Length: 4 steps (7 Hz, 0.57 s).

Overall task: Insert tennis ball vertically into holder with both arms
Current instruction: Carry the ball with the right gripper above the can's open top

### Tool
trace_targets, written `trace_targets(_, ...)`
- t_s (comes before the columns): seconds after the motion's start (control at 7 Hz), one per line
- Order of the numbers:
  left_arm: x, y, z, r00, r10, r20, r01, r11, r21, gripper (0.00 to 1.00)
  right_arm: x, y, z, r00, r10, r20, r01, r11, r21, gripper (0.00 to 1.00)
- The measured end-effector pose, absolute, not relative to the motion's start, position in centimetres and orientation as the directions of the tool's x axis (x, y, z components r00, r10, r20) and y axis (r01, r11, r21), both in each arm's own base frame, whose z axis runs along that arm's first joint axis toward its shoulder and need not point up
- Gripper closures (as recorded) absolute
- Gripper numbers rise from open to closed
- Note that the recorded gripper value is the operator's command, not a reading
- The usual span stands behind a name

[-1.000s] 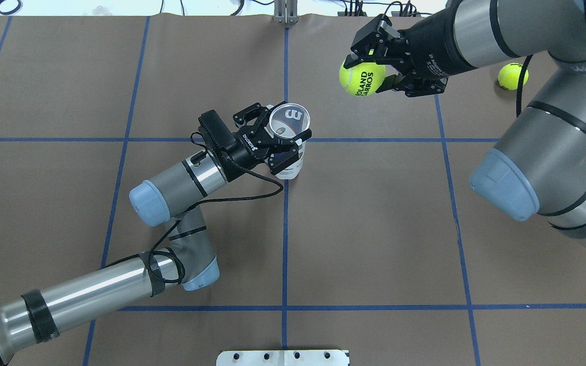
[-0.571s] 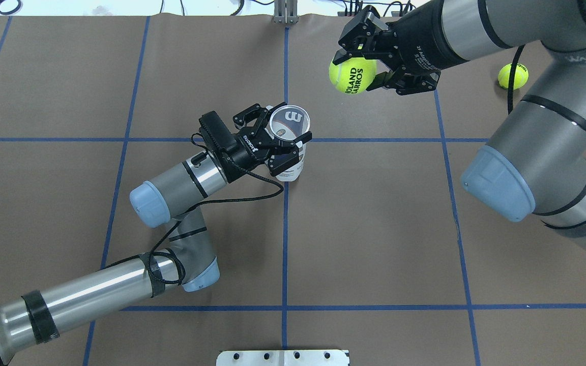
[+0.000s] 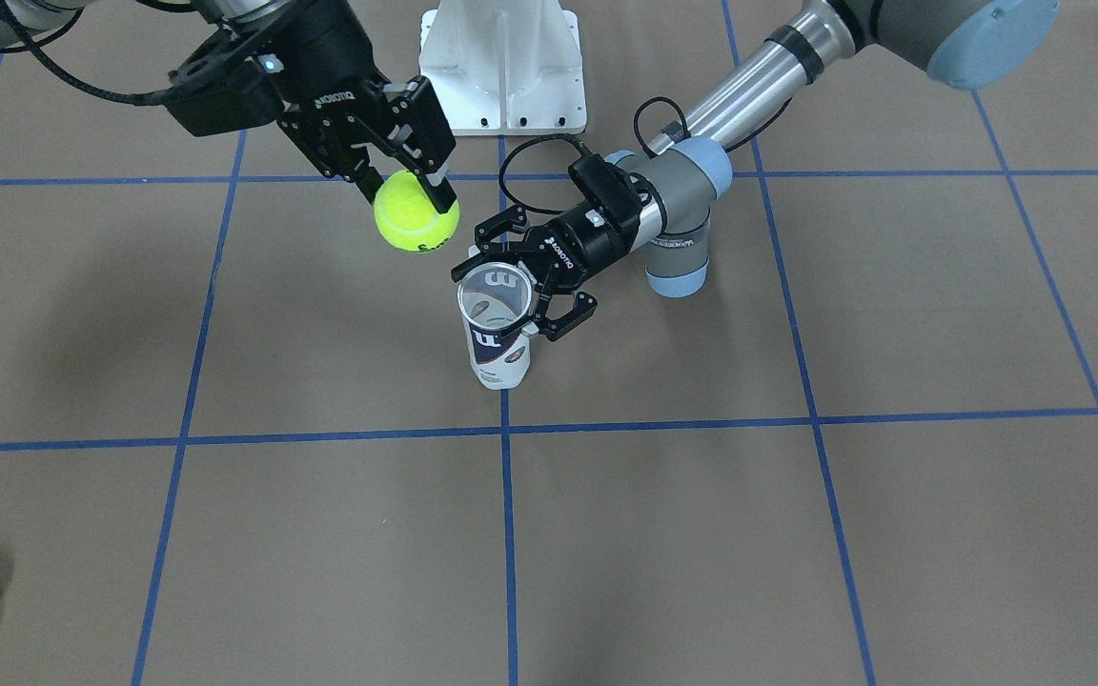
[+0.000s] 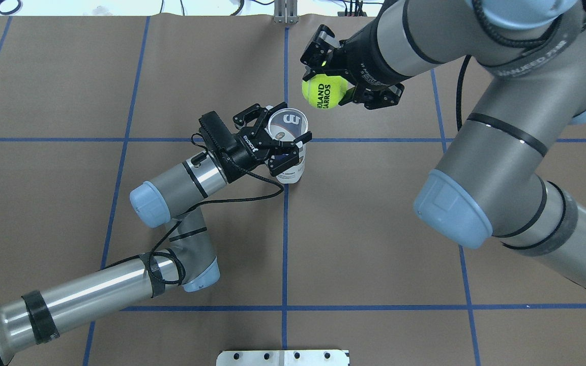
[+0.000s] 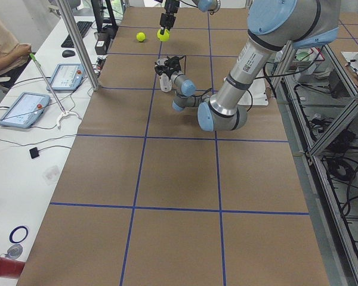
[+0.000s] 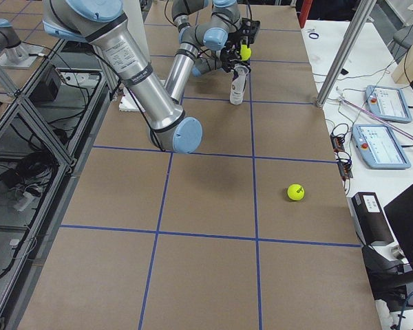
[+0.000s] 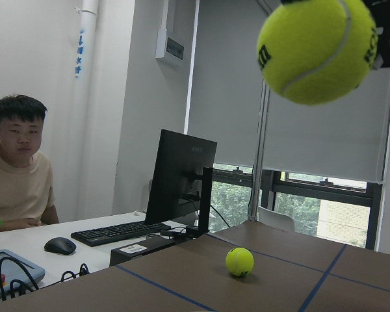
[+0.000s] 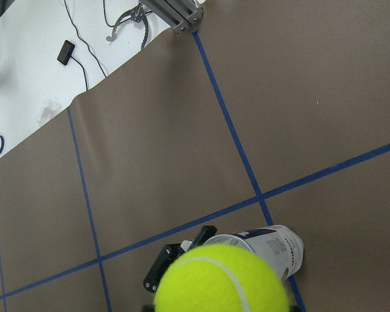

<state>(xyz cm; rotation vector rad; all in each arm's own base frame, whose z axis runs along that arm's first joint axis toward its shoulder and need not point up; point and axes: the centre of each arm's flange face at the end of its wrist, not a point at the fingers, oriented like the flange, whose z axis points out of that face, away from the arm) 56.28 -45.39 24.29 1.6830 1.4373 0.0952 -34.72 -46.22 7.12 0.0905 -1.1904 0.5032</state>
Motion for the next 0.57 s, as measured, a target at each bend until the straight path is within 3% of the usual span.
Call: trace_targets(0.57, 56.7, -44.9, 24.3, 0.317, 0.826, -0.467, 0.754, 0.079, 0.652, 0.12, -38.4, -46.8, 5.3, 0.341, 0.358, 0.869, -0.43, 0.882, -0.194, 0.8)
